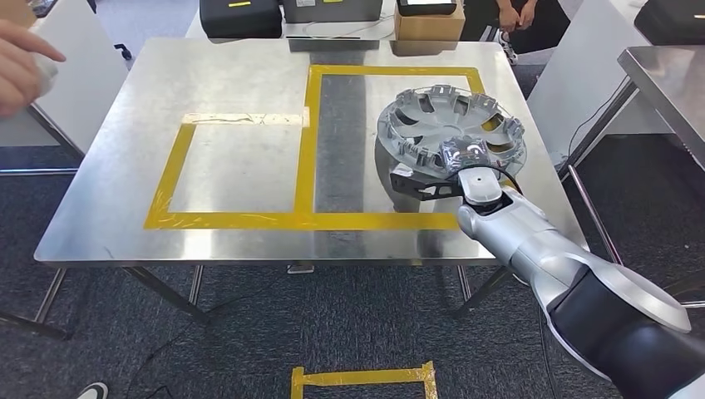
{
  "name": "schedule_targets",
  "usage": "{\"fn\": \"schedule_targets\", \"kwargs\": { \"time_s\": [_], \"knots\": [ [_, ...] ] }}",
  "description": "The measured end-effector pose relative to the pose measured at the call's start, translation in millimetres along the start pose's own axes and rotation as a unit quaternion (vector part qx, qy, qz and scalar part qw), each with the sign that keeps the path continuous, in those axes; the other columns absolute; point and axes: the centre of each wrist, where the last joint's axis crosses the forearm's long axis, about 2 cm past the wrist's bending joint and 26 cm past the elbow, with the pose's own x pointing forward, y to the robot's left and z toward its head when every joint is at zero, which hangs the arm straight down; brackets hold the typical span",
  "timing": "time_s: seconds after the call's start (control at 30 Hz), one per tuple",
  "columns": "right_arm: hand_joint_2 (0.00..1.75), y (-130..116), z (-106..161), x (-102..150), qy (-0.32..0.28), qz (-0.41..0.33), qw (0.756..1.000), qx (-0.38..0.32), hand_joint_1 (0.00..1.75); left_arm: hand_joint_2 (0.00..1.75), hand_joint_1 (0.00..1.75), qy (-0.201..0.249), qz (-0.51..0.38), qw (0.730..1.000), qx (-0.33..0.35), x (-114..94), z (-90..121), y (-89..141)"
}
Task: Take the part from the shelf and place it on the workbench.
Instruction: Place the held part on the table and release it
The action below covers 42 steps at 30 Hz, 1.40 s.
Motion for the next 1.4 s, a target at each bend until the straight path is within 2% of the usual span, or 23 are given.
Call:
{"fn": "schedule_targets", "kwargs": {
  "time_s": [0.27,0.4,0.6,0.83,1.03,1.4],
  "knots": [
    [1.75,15,4,-2,-0.009,-0.010,1.000,0.010,1.75,1.75,0.00,-0.008,0.009,1.000,-0.002,0,0,0],
    [1.75,23,10,6,-0.048,-0.020,0.999,0.009,1.75,1.75,0.00,-0.008,0.008,1.000,-0.003,0,0,0],
    [1.75,38,38,57,-0.169,-0.039,0.985,0.001,1.75,1.75,0.00,-0.010,0.005,1.000,-0.012,4,0,-1],
    [1.75,37,61,100,-0.230,-0.057,0.971,-0.002,1.75,1.75,0.00,-0.019,0.005,1.000,-0.014,10,-1,0],
    [1.75,35,70,117,-0.249,-0.068,0.966,0.003,1.75,1.75,0.00,-0.023,0.008,1.000,-0.014,12,-1,-1],
    [1.75,41,74,120,-0.249,-0.084,0.965,0.015,1.75,1.75,0.00,-0.029,0.005,1.000,-0.010,11,-1,-1]
  ]
}}
